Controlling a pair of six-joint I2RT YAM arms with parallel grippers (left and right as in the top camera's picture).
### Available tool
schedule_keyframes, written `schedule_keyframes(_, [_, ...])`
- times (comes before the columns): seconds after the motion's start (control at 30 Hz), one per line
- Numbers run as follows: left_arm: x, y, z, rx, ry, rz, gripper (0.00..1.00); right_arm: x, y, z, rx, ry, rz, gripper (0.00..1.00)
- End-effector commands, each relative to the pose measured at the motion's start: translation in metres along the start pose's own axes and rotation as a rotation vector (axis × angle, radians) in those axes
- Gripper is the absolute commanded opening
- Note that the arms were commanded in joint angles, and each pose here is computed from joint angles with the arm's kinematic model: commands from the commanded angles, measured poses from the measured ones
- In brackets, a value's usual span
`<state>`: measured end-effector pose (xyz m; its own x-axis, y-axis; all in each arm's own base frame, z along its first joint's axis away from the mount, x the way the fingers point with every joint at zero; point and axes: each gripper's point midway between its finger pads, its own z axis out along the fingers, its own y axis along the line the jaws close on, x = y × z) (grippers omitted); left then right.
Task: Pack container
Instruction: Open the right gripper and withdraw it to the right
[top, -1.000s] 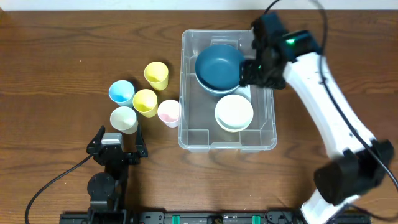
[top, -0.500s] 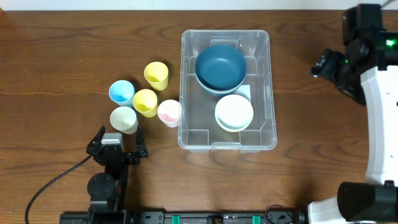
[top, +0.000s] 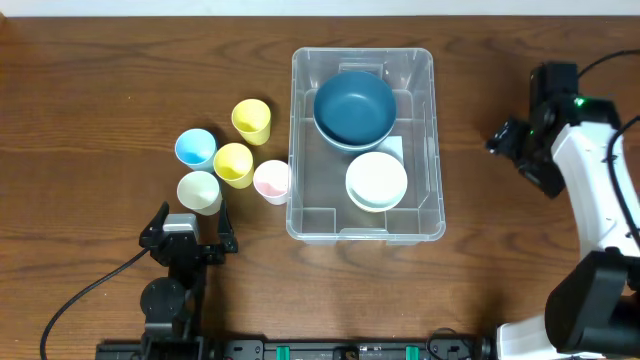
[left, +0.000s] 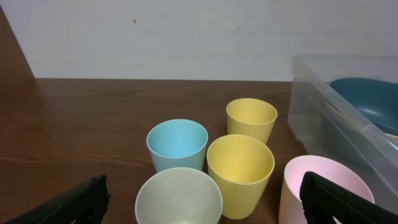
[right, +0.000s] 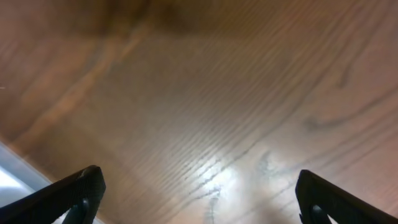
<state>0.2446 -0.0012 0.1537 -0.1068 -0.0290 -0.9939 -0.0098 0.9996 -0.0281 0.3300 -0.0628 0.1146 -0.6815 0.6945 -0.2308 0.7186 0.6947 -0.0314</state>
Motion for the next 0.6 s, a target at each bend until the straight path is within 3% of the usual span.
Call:
schedule_keyframes(0.0, [0.018,0.002,0.001,-0.006,0.053,0.016,0.98,0.017,-0.011,0.022,0.039,0.042,0.012,0.99])
schedule_keyframes(0.27, [0.018,0.001,0.001,-0.004,0.053,0.014,0.98,0.042,-0.019,0.044,0.049,0.113,0.004,0.99])
schedule_keyframes(0.4, [0.017,0.001,0.001,-0.005,0.049,-0.073,0.98,0.042,-0.019,0.044,0.049,0.113,0.004,0.99])
schedule_keyframes(0.57, [0.002,-0.019,-0.002,0.111,0.026,-0.096,0.98,0.042,-0.019,0.044,0.049,0.113,0.004,0.99])
